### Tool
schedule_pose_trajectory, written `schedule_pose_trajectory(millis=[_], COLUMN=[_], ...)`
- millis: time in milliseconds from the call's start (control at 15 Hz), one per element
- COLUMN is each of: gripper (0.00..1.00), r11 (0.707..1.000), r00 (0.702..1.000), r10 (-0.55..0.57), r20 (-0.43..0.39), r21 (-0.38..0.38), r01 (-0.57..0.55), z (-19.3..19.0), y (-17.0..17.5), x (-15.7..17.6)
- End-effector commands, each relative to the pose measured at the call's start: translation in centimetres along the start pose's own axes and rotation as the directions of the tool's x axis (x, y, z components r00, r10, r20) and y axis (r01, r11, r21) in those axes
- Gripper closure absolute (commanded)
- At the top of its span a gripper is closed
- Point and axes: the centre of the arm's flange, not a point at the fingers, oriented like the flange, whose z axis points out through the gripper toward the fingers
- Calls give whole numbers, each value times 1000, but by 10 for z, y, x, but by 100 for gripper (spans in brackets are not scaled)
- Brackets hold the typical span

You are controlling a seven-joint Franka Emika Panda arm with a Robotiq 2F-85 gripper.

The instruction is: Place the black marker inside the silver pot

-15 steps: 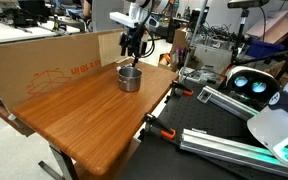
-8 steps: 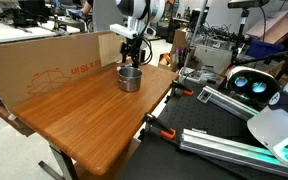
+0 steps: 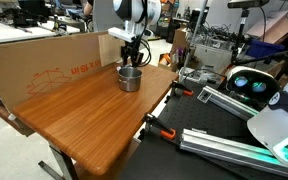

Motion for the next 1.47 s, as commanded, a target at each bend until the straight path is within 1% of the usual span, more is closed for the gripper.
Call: schedule_pose_trajectory(millis=[0,200,267,333,467,600,800,867,1000,1133,1267,1400], gripper=[66,88,97,100,95,95,95,95,95,95,95,95], r11=[999,999,999,1000,1000,999,994,991,979,967,946,913], r00=[999,1000,1000,1000,1000,999,993,988,965,934,890,841], r10=[-15,-22,-23,-19,-19,-35,-80,-99,-164,-224,-303,-395], r20=[-28,-22,-20,-21,-5,31,89,122,203,278,340,370], r21=[-32,-27,-24,-19,-11,13,75,98,152,183,218,257], r01=[14,22,22,19,19,34,74,88,134,178,239,316], z=[1,-1,-3,-4,-8,-18,-42,-54,-78,-96,-106,-111], y=[-11,-13,-13,-13,-11,-6,-1,1,10,25,44,66], x=[-3,-5,-5,-4,-3,-5,-10,-12,-20,-30,-40,-49])
